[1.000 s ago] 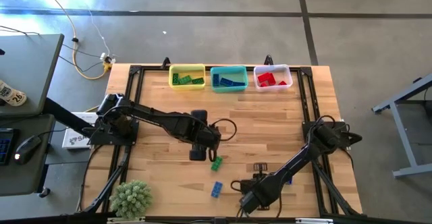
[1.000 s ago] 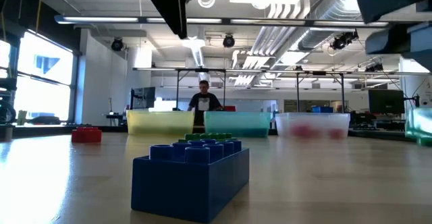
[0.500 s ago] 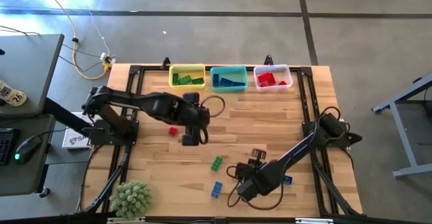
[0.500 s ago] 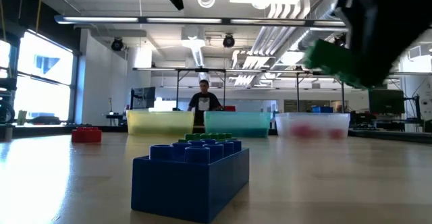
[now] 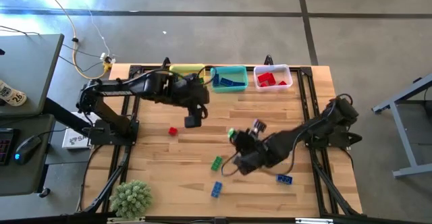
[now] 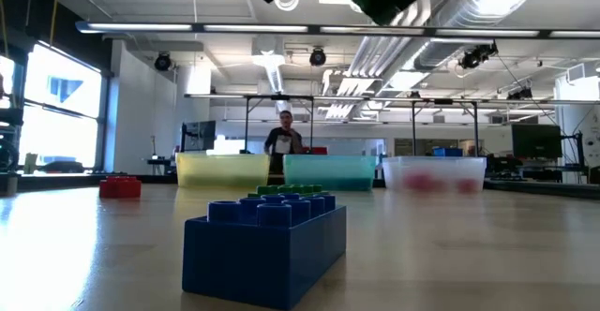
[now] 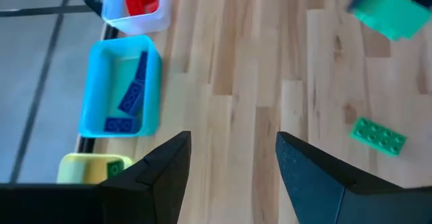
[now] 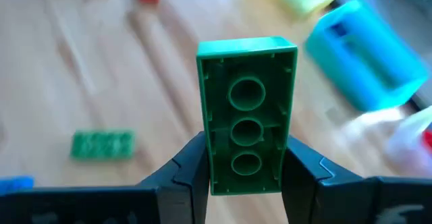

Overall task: Sort & place blocks by color
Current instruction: Put the green game piece into the yellow bin

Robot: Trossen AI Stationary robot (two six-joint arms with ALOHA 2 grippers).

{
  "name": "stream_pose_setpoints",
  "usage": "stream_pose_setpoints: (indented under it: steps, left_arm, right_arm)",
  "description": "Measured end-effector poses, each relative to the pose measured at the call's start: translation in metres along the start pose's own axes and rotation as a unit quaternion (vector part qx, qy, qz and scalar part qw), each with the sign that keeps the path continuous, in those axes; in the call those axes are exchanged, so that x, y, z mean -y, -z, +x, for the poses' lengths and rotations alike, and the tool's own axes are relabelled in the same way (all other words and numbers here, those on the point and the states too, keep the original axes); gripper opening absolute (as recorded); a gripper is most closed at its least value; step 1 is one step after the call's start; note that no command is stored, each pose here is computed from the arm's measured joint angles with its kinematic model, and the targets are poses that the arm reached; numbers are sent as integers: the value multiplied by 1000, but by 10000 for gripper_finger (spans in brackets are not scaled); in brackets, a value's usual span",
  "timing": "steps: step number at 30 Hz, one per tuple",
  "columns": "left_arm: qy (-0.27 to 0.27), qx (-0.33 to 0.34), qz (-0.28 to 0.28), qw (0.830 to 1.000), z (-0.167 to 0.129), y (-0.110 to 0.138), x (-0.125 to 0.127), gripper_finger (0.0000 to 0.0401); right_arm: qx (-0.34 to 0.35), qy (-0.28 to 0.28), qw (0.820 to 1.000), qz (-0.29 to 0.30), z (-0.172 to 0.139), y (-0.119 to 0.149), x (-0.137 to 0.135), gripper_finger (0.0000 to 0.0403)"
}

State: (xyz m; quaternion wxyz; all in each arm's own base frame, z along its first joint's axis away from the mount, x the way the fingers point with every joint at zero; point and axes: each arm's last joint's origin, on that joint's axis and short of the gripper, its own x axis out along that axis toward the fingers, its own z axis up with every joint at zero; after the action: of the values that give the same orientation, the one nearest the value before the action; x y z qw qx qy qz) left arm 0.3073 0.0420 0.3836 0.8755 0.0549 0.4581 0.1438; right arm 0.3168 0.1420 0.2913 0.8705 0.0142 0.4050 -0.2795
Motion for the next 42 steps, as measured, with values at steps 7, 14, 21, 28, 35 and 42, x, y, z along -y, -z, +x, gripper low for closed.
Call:
stream_pose_setpoints:
  steps: [7,14,21,28,35,42]
  left_arm:
    - [33,37,-3,999,9,-5,-19,205]
    - [54,102,-16,993,12,-14,-40,205]
    - [43,194,-33,979,9,-28,-56,205]
    - [44,248,-23,967,6,-36,-63,205]
    - [45,277,-21,960,3,-41,-63,205]
    - [34,277,-22,960,3,-42,-64,205]
  right_arm:
    - [42,14,999,-6,-19,-31,54,112]
    - [87,-2,996,-25,-41,-55,105,112]
    - [130,-44,989,-48,-53,-72,141,112]
    - [155,-73,981,-92,-51,-84,164,112]
    - [179,-95,970,-131,-44,-94,180,112]
    - [189,-86,966,-153,-38,-100,193,112]
